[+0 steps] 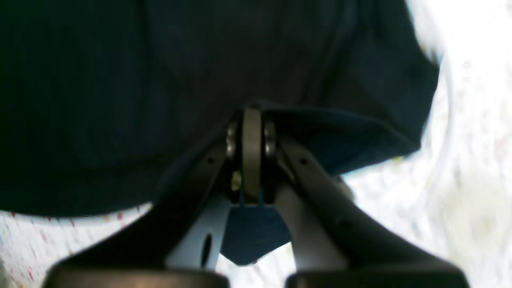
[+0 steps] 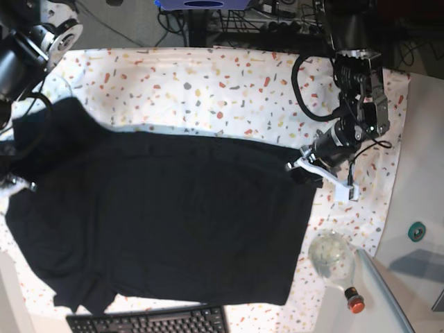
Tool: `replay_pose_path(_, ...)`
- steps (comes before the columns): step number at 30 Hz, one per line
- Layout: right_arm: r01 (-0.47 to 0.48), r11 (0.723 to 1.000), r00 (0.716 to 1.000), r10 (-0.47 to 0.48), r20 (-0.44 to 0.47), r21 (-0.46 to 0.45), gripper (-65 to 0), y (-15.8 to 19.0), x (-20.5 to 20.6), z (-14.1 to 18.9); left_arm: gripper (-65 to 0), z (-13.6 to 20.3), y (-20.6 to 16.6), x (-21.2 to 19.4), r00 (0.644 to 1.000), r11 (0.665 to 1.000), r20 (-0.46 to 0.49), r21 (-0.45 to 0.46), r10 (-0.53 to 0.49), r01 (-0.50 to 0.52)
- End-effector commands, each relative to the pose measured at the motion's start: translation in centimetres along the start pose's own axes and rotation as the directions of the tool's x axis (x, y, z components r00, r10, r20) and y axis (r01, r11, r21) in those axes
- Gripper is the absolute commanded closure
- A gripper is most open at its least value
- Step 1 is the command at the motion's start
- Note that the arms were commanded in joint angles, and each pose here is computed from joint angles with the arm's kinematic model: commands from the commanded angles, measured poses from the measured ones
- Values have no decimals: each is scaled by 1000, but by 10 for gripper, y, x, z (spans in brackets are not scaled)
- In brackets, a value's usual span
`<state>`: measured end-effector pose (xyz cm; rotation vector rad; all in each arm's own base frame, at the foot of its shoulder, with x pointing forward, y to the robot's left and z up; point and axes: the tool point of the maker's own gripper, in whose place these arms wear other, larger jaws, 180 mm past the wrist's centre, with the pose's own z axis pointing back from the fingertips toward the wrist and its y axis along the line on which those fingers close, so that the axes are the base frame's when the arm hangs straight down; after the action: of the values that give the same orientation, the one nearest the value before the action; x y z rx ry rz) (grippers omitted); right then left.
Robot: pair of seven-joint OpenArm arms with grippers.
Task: Layout the t-shirt on the table in an organized manner, then fold the t-shirt properly
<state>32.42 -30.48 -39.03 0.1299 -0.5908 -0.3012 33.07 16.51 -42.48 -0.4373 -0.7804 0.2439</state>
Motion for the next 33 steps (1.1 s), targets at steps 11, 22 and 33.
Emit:
replay_pose_path(11,100,995,988,-101,114,14,0,-13,64,-27,0,-34,-11,57,997,998,59,-44,47,-44)
replay_pose_path(22,188,982,970,-188,156,16,0,-24,65,-48,0,-54,-15,71,995,994,42,-57,91,-88)
replay_pose_path(33,190,982,965,-190,181,15,0,-25,68,-48,0,-62,-33,73,995,996,98,-82,28,-20)
